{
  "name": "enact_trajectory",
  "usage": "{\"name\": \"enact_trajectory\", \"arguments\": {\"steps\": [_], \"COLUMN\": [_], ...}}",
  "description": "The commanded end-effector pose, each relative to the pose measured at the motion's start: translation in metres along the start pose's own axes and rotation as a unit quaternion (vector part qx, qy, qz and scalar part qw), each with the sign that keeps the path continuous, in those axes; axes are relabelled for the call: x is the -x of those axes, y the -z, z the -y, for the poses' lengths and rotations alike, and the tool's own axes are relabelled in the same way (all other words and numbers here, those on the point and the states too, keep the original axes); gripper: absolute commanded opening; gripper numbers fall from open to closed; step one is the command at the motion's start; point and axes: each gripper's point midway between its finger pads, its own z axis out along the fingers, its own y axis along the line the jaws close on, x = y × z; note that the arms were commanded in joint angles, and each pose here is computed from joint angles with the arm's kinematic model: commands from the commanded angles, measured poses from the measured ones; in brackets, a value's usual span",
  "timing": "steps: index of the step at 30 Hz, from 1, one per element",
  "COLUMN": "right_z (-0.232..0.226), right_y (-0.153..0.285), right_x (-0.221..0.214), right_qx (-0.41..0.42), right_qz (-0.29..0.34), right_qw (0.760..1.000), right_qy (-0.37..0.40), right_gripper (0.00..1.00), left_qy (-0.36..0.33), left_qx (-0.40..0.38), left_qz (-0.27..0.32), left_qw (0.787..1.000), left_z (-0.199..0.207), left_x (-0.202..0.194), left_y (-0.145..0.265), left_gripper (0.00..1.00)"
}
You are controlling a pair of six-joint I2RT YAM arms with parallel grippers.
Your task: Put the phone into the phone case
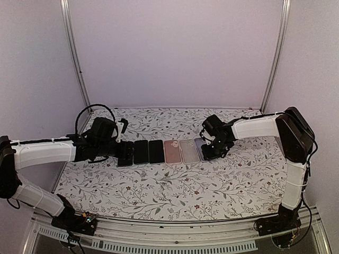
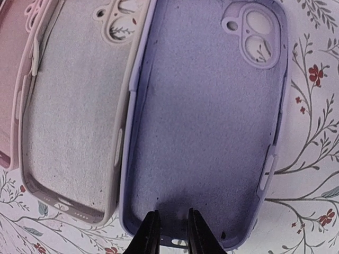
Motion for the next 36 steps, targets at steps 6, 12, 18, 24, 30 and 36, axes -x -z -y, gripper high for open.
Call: {"name": "enact_trajectory", "arguments": {"steps": [6, 12, 18, 24, 30, 36], "right_z": [0.0, -0.002, -0.006, -0.017, -0.049, -0.091], "right_y": [0.013, 0.03, 0.043, 0.071, 0.091, 0.091], "right_x": [-0.104, -0.127, -0.123, -0.052, 0.027, 0.08], "right_qx": [-0.006, -0.01, -0.005, -0.009, 0.009, 0.037], "right_qz": [-0.138, -0.152, -0.141, -0.048, 0.051, 0.107], "right_qw": [0.99, 0.988, 0.99, 0.999, 0.999, 0.993], "right_qy": [-0.003, -0.011, -0.015, -0.009, 0.0, 0.016], "right_gripper": [0.21, 0.21, 0.21, 0.25, 0.35, 0.59], "left_qy": [-0.014, -0.018, -0.015, -0.016, -0.017, -0.019], "left_qx": [-0.013, -0.012, -0.012, -0.014, -0.014, -0.01], "left_qz": [0.008, 0.012, 0.012, 0.008, 0.002, 0.002], "left_qw": [1.0, 1.0, 1.0, 1.0, 1.0, 1.0], "left_z": [0.009, 0.008, 0.007, 0.008, 0.007, 0.007], "left_x": [0.002, 0.001, -0.001, -0.004, -0.009, -0.005], "left_y": [0.005, 0.009, 0.01, 0.01, 0.007, 0.007], "left_gripper": [0.74, 0.74, 0.74, 0.74, 0.74, 0.74]}}
